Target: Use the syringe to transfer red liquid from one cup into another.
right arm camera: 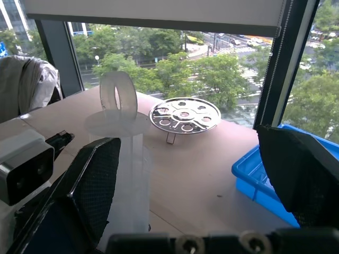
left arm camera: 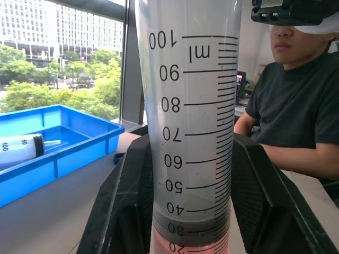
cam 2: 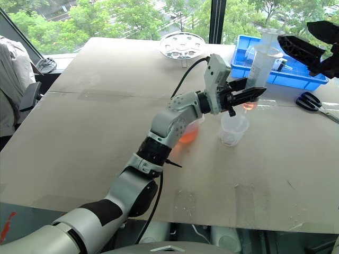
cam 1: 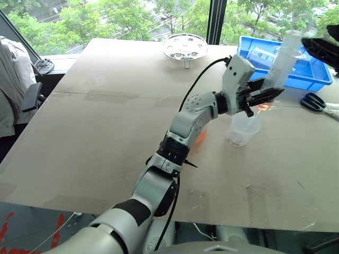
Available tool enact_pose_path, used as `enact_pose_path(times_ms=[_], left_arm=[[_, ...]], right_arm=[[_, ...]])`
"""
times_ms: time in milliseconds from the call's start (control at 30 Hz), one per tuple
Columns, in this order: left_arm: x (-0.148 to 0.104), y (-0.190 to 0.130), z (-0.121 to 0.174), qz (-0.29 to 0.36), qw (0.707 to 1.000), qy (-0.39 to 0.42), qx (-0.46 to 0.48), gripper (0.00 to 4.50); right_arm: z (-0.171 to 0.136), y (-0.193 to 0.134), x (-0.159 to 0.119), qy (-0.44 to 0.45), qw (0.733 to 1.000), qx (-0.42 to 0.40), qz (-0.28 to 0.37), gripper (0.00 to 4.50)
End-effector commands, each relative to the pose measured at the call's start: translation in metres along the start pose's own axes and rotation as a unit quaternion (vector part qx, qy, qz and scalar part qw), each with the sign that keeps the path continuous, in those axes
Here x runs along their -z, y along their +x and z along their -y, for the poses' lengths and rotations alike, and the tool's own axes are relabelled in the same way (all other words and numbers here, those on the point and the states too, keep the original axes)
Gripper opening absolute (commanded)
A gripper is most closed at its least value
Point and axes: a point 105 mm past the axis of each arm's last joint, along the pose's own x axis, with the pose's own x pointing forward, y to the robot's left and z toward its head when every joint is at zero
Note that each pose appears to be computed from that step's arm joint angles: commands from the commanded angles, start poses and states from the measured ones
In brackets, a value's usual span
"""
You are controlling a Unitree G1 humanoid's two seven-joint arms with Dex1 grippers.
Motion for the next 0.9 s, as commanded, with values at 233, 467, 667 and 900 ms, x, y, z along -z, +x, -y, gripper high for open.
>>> enact_pose_path(times_ms=[233,467,667,900], left_arm=[[0.025,0.001,0.013,-0.055,0.997,0.042,0.023,1.40],[0.030,-0.002,0.006,-0.073,0.996,0.053,0.003,1.40],[0.030,-0.003,0.005,-0.084,0.994,0.063,0.007,1.40],[0.030,-0.002,0.007,-0.082,0.995,0.063,0.015,1.40]], right_arm=[[-0.013,0.018,-0.032,-0.081,0.996,-0.045,0.019,4.45],[-0.022,0.005,-0.039,-0.055,0.992,-0.111,-0.001,4.45],[-0.007,-0.025,-0.027,-0.044,0.992,-0.107,-0.059,4.45],[-0.008,-0.032,-0.038,-0.044,0.992,-0.111,-0.032,4.45]])
